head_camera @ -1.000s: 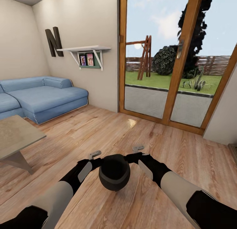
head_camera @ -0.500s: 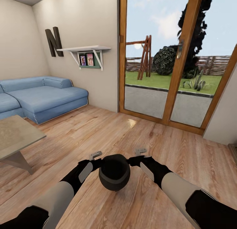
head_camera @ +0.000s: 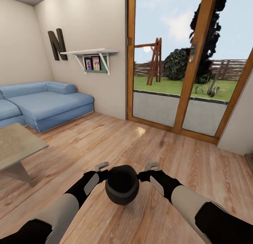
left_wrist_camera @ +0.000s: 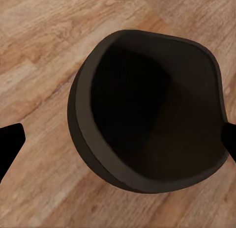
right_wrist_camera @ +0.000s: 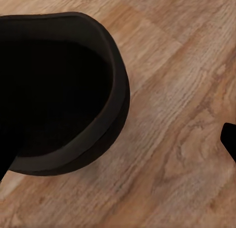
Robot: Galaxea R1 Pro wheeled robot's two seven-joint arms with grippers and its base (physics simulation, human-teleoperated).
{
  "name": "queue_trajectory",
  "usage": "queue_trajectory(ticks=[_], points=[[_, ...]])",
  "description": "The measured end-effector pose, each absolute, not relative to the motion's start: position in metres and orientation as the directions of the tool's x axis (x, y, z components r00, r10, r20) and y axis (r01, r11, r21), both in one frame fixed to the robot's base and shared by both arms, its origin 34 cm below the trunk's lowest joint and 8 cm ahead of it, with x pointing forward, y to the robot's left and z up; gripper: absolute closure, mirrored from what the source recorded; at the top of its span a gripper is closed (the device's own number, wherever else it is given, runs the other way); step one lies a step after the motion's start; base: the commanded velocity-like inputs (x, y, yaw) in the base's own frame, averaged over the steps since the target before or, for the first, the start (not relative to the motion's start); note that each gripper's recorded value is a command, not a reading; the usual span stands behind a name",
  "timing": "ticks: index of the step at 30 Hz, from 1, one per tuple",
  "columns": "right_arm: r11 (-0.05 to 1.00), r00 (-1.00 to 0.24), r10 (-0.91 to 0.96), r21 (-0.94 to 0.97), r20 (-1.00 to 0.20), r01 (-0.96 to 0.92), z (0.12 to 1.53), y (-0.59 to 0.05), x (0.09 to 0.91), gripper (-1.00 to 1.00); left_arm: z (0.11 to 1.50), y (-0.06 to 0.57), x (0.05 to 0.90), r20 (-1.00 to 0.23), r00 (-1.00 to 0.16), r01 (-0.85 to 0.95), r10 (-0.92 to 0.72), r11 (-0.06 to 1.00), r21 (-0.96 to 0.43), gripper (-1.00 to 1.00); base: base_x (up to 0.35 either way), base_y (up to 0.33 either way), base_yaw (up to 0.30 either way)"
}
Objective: Place each of the two pumpkins and all three candles from the living room inside a cabinet in the living room (use any cabinet), then make sure every cabinet is closed, and position the cauldron so it is next to a table in the living room.
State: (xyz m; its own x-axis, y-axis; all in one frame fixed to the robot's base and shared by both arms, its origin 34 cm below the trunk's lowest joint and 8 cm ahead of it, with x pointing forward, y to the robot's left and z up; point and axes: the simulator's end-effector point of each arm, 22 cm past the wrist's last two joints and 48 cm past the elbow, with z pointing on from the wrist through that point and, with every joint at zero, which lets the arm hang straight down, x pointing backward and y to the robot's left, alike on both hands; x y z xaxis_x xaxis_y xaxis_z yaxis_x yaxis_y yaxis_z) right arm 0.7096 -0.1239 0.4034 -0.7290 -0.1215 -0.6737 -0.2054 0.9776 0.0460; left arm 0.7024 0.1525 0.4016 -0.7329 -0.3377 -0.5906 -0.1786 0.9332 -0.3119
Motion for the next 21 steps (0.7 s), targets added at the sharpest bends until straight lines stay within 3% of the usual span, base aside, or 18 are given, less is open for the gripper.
queue_trajectory(ticks=[13,21], points=[[0.975,-0.725,-0.123,0.054,-0.678,-0.216,0.405,-0.114,0.709,-1.0,0.401,0.142,0.7,-0.607,-0.745,-0.122,-0.277,0.951,-0.284,-1.0,0.315,0.0,0.0],[0.969,-0.729,-0.125,0.077,-0.673,-0.237,0.407,-0.091,0.704,-1.0,0.387,0.14,0.689,-0.577,-0.772,-0.128,-0.267,0.954,-0.27,-1.0,0.049,0.0,0.0]])
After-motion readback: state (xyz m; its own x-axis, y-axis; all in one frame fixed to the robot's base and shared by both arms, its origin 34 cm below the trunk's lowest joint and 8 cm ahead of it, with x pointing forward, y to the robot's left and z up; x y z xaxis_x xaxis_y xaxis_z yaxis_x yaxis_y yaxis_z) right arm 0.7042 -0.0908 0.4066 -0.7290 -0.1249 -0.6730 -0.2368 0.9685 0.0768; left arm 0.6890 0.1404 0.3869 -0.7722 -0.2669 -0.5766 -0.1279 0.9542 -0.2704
